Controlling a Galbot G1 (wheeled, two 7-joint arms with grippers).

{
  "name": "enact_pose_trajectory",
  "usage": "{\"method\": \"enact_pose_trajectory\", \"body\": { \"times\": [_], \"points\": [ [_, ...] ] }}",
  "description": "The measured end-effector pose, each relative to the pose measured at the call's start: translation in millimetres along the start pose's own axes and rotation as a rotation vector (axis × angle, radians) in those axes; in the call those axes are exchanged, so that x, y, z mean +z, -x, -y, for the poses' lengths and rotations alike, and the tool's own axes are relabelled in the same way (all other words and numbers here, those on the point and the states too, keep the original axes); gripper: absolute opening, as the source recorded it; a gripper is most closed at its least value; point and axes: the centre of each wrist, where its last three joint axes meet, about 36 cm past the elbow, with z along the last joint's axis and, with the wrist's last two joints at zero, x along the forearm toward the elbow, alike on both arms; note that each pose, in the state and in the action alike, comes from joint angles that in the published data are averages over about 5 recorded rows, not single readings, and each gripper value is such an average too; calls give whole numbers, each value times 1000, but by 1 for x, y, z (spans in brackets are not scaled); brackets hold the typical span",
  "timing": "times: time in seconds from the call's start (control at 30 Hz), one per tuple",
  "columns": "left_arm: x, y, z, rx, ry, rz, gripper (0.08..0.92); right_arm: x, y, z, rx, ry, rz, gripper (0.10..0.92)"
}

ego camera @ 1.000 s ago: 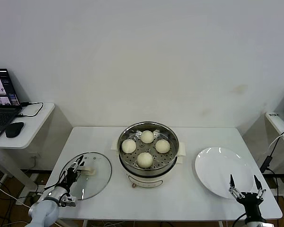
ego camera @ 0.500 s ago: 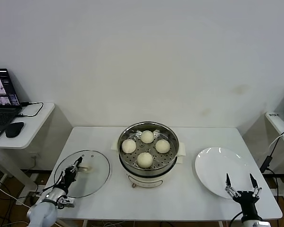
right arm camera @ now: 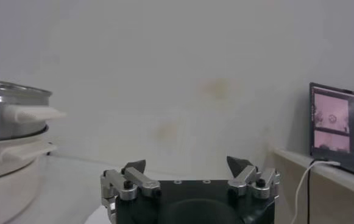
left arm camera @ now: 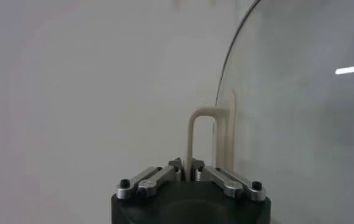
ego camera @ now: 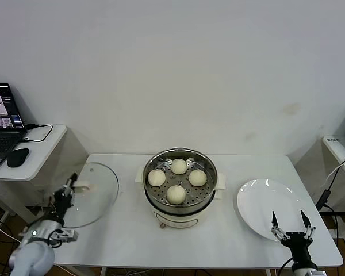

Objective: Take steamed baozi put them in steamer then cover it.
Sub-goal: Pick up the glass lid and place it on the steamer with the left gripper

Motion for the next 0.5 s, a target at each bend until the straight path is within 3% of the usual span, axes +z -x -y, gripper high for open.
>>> {"method": "enact_pose_trajectory", "body": {
  "times": [0.2, 0.5],
  "points": [
    [-18, 9, -53, -45, -58, -10, 150, 3, 1, -4, -8, -8, -1, 823],
    [-82, 38, -80, -15, -162, 56, 150, 5, 6, -22, -11, -24, 9, 823]
  ]
}}
